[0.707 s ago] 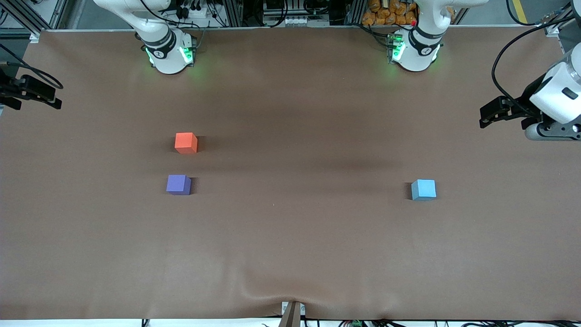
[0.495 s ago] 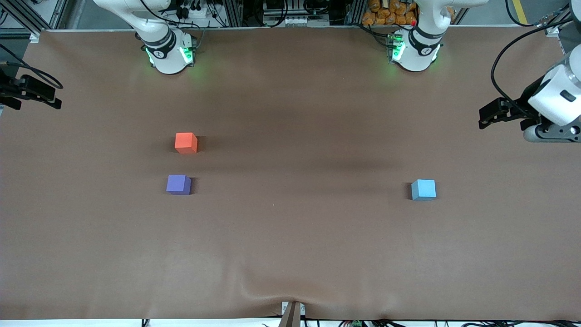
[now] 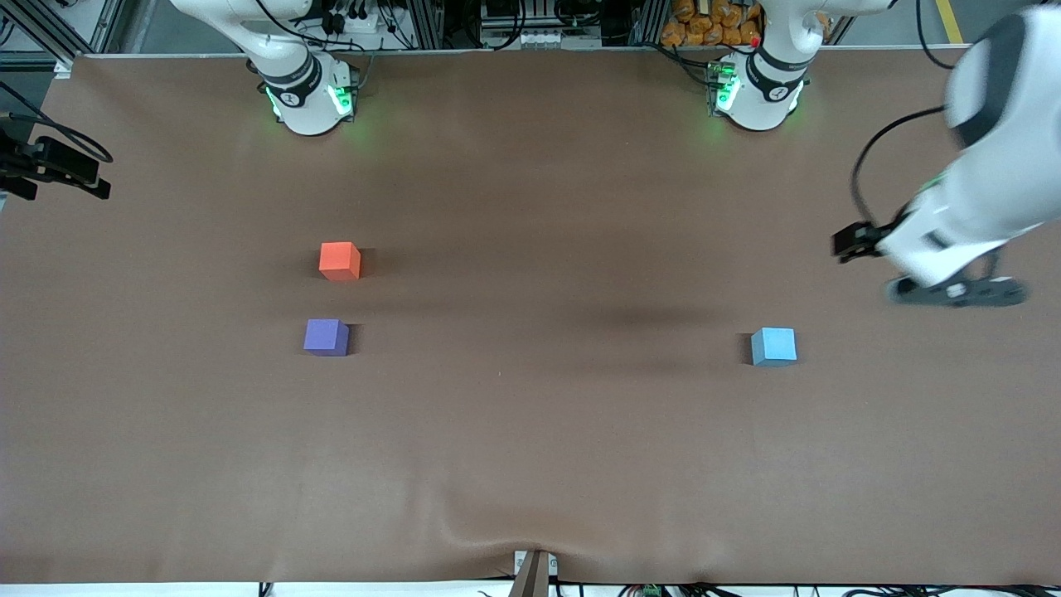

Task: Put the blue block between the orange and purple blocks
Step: 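Reach the left gripper down toward the light blue cube, then close the left gripper on the light blue cube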

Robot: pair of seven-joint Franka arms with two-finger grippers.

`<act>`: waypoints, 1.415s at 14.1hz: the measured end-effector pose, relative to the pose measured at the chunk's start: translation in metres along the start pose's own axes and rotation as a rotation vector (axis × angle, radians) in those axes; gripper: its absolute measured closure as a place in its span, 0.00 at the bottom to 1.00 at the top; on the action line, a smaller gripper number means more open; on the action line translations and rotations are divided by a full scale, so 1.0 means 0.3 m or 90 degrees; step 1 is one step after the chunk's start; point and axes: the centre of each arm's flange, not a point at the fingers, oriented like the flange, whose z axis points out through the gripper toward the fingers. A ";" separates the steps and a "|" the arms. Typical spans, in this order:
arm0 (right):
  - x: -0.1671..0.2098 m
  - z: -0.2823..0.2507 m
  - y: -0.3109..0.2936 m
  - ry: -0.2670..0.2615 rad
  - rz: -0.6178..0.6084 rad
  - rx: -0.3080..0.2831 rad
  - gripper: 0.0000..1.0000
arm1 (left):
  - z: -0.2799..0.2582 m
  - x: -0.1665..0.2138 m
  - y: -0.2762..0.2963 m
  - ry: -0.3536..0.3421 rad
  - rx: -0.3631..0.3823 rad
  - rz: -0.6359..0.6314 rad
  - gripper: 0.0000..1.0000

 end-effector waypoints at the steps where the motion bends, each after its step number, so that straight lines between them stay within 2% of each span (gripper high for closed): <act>1: 0.000 0.000 0.001 -0.001 0.000 0.000 0.00 | 0.059 0.030 0.065 -0.011 0.023 -0.011 0.00; 3: -0.001 0.001 0.002 -0.002 0.001 0.000 0.00 | 0.174 0.103 0.148 -0.015 0.032 -0.023 0.00; 5: -0.002 0.002 0.002 -0.003 0.001 0.000 0.00 | 0.262 0.167 0.157 -0.010 0.017 -0.033 0.00; 8: -0.003 0.003 0.003 -0.005 0.001 0.000 0.00 | 0.385 0.247 0.077 -0.001 -0.053 -0.076 0.00; 10: -0.003 0.003 0.008 -0.006 0.003 0.001 0.00 | 0.490 0.277 0.019 0.015 -0.080 -0.098 0.00; 15: -0.004 0.003 0.014 -0.006 0.005 0.001 0.00 | 0.771 0.215 0.077 -0.005 -0.084 -0.087 0.00; 18: -0.004 0.003 0.014 -0.006 0.005 0.001 0.00 | 0.858 0.184 0.055 -0.017 -0.084 -0.085 0.00; 20: -0.004 0.003 0.015 -0.006 0.005 0.001 0.00 | 0.884 0.184 0.030 -0.007 -0.088 -0.072 0.00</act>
